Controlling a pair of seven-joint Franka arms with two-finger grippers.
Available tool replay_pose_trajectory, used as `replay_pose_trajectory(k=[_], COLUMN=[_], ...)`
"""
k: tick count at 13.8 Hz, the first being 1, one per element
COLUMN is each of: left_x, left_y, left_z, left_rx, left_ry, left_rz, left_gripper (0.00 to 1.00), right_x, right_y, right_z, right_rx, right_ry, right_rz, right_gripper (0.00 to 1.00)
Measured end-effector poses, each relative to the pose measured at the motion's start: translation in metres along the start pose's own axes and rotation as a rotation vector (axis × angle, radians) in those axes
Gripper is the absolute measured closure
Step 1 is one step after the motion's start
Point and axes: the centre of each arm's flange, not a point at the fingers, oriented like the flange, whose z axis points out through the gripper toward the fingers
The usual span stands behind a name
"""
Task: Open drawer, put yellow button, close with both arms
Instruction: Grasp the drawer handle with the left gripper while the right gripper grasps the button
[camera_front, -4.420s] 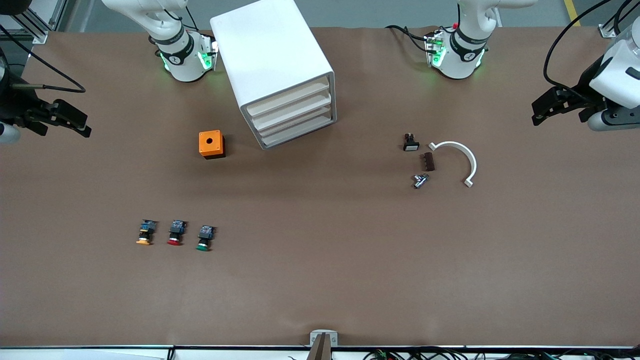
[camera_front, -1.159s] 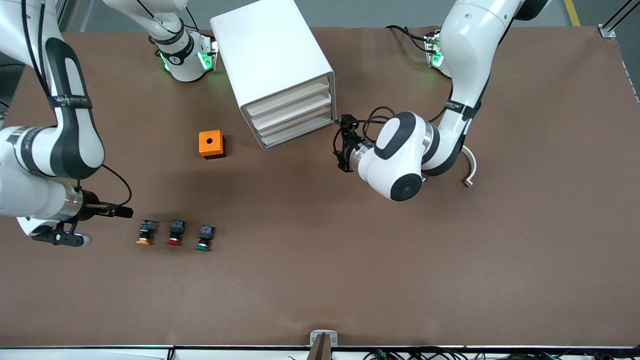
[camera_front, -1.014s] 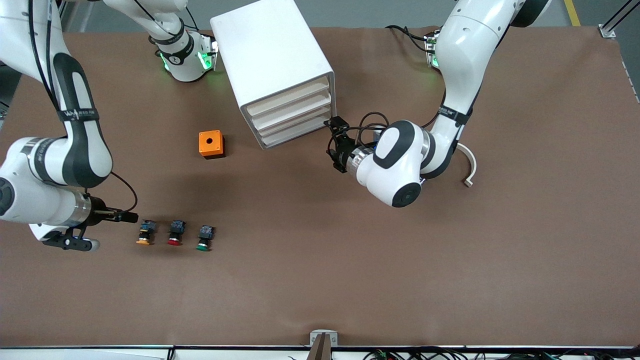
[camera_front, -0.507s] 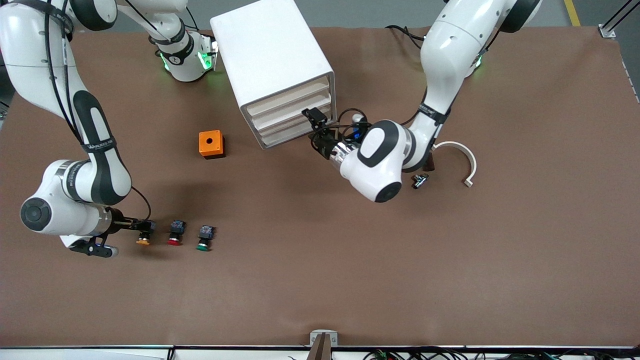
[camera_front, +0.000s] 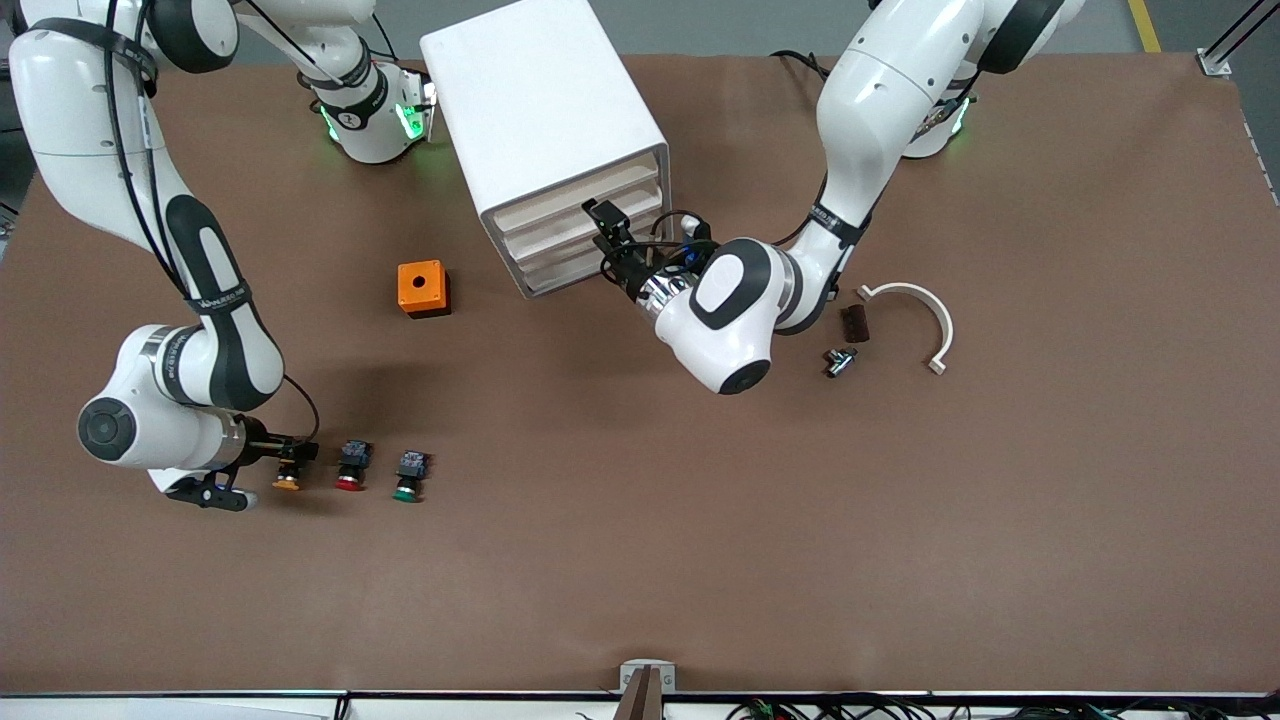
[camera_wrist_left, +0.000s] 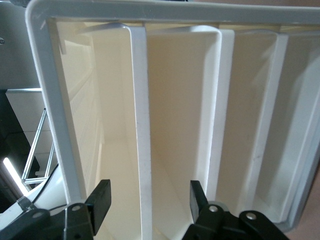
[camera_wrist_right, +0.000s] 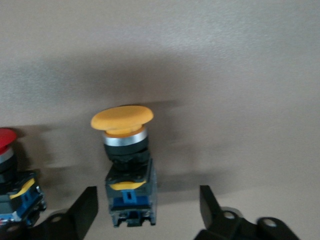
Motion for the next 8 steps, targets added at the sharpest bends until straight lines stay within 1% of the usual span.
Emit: replay_pose_trajectory(k=[1,2,3,4,5,6,7,8], left_x=[-0.001,-0.001,-0.002,-0.003,-0.003,-0.004,-0.004,-0.004], left_y=[0.002,0.004,0.005,0.005,0.003,0.002,0.000,-0.001], left_z=[0.009,0.018,0.026,0.031,0.034,0.035,0.034,0.032], left_rx=[0.004,0.008,0.012,0.016,0.021,0.023,0.025,0.027], left_ry=[0.012,0.024,0.033,0.038,0.039,0.041,0.042,0.043], left_rz=[-0.003,-0.005,-0.007,-0.007,-0.005,-0.002,0.001,0.003], left_gripper=[0.30,0.37,0.43,0.43,0.51,0.62,0.71,0.71], right_x=[0.000,-0.001,-0.001,0.000,0.000,0.001,0.002,0.003], right_y=[-0.004,-0.007,-0.009,-0.010,-0.010,-0.009,-0.008,-0.008], right_z=[0.000,0.000,0.000,-0.001,-0.001,-0.003,-0.004,-0.006], right_rx=[0.000,0.000,0.000,0.000,0.000,0.000,0.000,-0.001], right_ry=[0.000,0.000,0.002,0.004,0.006,0.010,0.014,0.019], right_rz=[-0.006,-0.015,-0.032,-0.054,-0.074,-0.087,-0.096,-0.104], right_gripper=[0.12,0.18,0.31,0.42,0.52,0.65,0.66,0.66])
